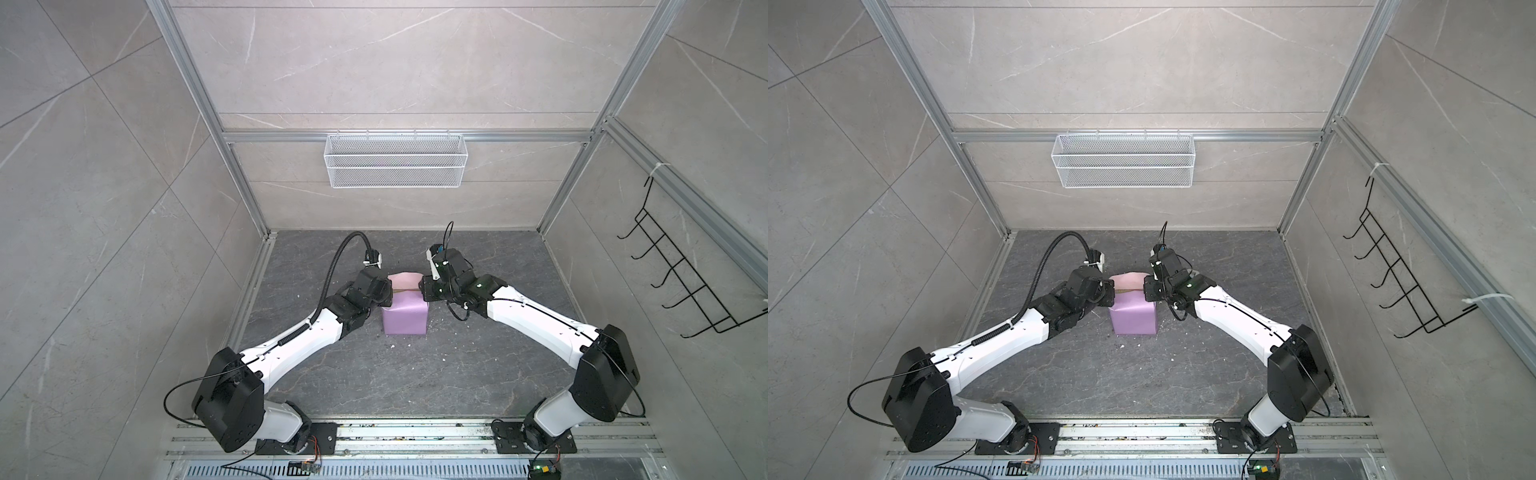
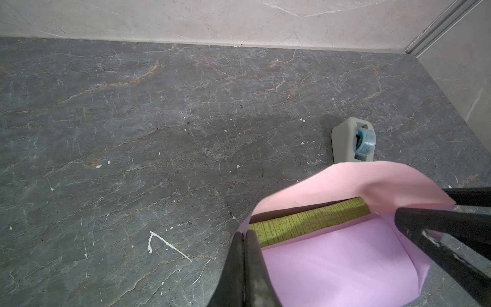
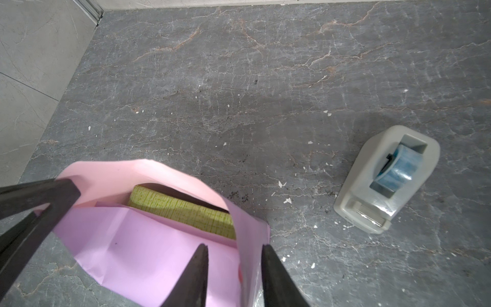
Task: Wrap the gift box in paper
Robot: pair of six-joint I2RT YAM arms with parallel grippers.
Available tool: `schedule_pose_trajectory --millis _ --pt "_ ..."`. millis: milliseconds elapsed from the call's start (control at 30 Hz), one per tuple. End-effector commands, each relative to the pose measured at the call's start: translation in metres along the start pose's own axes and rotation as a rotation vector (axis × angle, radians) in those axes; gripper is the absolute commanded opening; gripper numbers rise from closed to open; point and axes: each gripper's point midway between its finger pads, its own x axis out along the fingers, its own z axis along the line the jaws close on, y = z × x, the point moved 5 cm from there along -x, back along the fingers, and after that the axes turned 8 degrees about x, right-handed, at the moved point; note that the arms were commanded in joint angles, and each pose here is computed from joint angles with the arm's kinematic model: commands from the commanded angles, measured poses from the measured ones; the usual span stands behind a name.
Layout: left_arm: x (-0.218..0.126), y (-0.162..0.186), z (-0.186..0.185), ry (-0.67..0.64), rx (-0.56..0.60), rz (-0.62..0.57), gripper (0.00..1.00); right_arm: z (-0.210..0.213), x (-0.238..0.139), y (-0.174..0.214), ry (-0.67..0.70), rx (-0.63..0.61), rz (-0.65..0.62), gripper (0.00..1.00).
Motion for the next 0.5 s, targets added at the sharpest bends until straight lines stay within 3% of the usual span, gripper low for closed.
schedule_pose_trajectory --millis 0,133,300,467 --pt "-0.005 -0.020 -0.001 -0.004 0.007 -0.049 0.00 0.002 -0.007 -0.001 -0.015 -0.005 -0.017 0.37" --pt "-0.006 -0.019 -0.001 0.001 0.005 -0.044 0.00 0.000 -0.010 0.000 -0.010 -0.007 -0.022 0.37" --pt "-0.010 -0.015 0.001 0.005 -0.010 -0.036 0.29 0.000 -0.013 0.000 -0.011 -0.010 -0.028 0.38" --pt "-0.010 -0.006 0.004 0.009 -0.024 -0.013 0.39 -0.001 -0.013 -0.001 -0.012 -0.010 -0.030 0.38"
